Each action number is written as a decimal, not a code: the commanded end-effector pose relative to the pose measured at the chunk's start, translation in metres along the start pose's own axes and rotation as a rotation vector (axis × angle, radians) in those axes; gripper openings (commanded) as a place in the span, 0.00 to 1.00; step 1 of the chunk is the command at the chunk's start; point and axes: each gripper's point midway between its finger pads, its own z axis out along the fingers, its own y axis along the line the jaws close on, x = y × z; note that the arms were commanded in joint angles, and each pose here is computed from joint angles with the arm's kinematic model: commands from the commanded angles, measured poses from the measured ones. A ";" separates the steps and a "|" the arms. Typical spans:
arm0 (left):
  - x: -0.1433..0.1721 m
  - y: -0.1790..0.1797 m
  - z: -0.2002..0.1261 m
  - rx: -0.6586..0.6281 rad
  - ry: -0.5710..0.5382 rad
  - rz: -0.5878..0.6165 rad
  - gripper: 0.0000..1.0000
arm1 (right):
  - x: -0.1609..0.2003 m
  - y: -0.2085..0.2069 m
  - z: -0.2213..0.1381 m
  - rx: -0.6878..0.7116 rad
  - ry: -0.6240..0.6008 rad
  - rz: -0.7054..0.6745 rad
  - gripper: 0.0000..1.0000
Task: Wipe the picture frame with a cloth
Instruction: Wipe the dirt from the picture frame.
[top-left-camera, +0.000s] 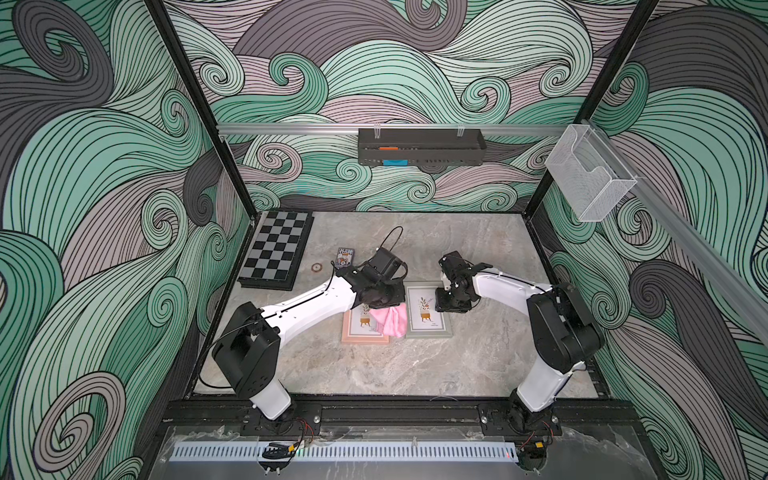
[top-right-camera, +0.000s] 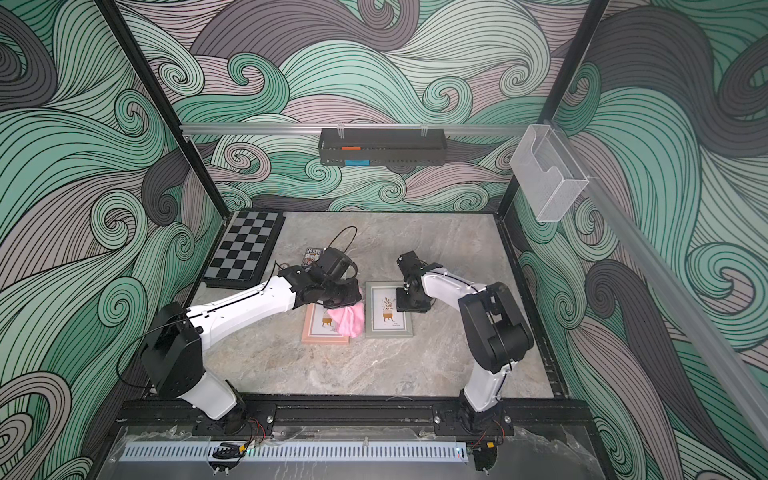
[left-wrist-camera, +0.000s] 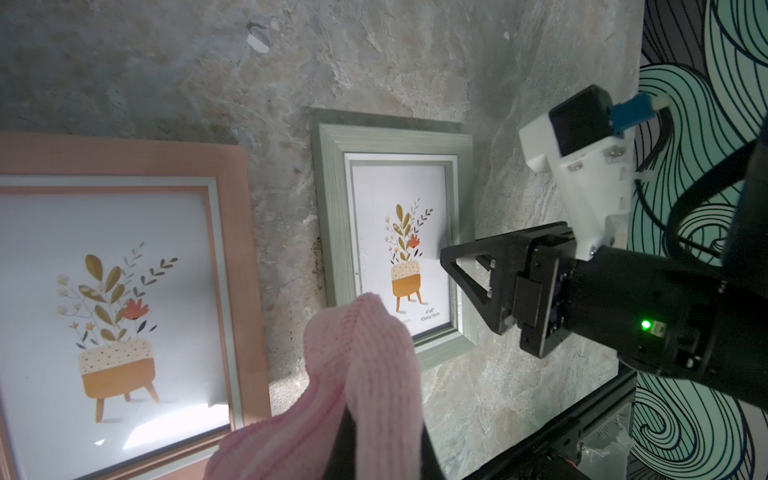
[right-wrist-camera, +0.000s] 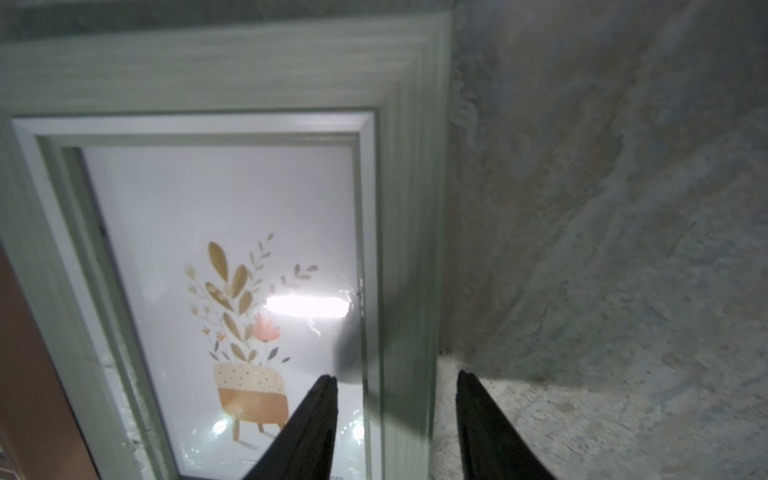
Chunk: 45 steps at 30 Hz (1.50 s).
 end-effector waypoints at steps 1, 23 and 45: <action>-0.011 -0.019 -0.004 0.044 -0.027 0.030 0.00 | 0.018 -0.016 0.002 0.068 0.038 0.031 0.46; -0.140 -0.071 0.080 0.115 -0.221 0.007 0.00 | 0.035 -0.035 0.014 0.146 0.122 -0.002 0.27; -0.085 0.020 0.189 -0.102 0.046 -0.131 0.00 | 0.028 -0.022 0.010 0.072 0.125 0.001 0.27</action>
